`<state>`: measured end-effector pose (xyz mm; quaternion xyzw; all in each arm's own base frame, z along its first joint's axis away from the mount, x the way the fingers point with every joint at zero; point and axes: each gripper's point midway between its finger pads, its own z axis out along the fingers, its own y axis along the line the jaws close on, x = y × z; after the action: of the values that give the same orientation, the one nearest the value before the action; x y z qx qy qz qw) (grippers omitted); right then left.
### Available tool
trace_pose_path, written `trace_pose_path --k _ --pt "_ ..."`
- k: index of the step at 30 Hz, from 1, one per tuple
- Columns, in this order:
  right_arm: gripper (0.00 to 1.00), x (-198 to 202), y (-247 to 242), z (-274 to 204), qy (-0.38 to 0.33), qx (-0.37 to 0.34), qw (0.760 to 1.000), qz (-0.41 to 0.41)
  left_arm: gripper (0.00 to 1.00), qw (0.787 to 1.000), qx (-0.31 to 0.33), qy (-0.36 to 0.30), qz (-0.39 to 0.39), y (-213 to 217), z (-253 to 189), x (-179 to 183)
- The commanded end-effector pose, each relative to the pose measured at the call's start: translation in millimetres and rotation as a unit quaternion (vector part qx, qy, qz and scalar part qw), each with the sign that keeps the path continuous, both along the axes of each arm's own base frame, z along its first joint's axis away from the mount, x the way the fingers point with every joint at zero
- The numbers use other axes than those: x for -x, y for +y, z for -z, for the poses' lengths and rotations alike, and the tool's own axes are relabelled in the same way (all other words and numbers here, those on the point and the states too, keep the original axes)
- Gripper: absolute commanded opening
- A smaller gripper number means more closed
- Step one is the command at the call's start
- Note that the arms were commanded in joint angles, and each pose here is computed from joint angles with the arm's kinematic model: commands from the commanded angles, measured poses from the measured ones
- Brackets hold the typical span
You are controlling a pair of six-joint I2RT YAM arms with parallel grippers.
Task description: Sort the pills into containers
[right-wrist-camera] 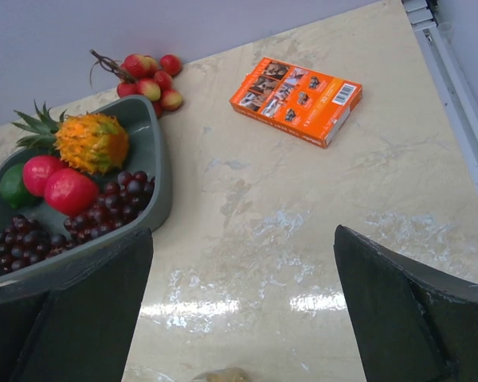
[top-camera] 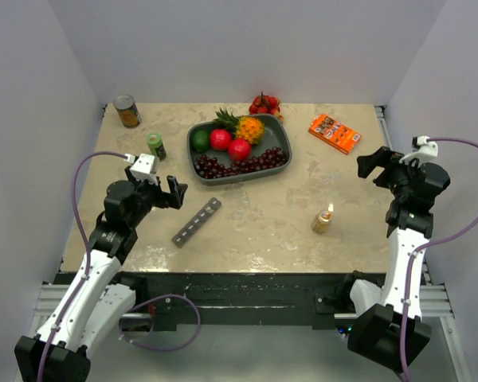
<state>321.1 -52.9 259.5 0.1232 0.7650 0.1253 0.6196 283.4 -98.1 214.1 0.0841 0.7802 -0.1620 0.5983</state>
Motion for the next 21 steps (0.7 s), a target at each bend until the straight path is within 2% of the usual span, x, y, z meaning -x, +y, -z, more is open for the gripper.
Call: trace_pose_path --k 1,7,9,12,15,19,21 --pt "0.99 0.4 9.7 -28.3 -0.041 0.006 0.999 -0.025 1.0 0.999 -0.002 -0.032 -0.003 1.8 -17.4 -6.5" --pt "0.99 4.9 24.3 -27.6 -0.055 0.008 0.996 -0.066 1.0 1.0 0.019 -0.02 0.005 -3.1 -19.1 -1.4" --pt "0.99 11.6 42.5 -23.4 -0.063 0.018 0.99 -0.121 1.0 0.999 0.033 0.0 0.013 -7.7 -16.1 1.8" --pt "0.99 29.5 79.3 -17.9 -0.096 0.041 0.964 -0.243 1.0 0.998 0.045 0.042 0.015 -11.2 -8.2 6.5" --pt "0.99 47.0 107.1 -16.3 -0.137 0.087 0.928 -0.335 1.0 0.995 0.049 0.092 0.01 -12.0 3.4 12.0" --pt "0.99 55.9 121.6 -7.0 -0.133 0.125 0.909 -0.375 0.99 0.984 0.05 0.171 -0.016 -8.5 27.6 21.0" --pt "0.99 61.5 133.5 -3.6 -0.138 0.128 0.892 -0.411 0.97 0.978 0.053 0.204 0.005 -19.3 34.2 21.4"
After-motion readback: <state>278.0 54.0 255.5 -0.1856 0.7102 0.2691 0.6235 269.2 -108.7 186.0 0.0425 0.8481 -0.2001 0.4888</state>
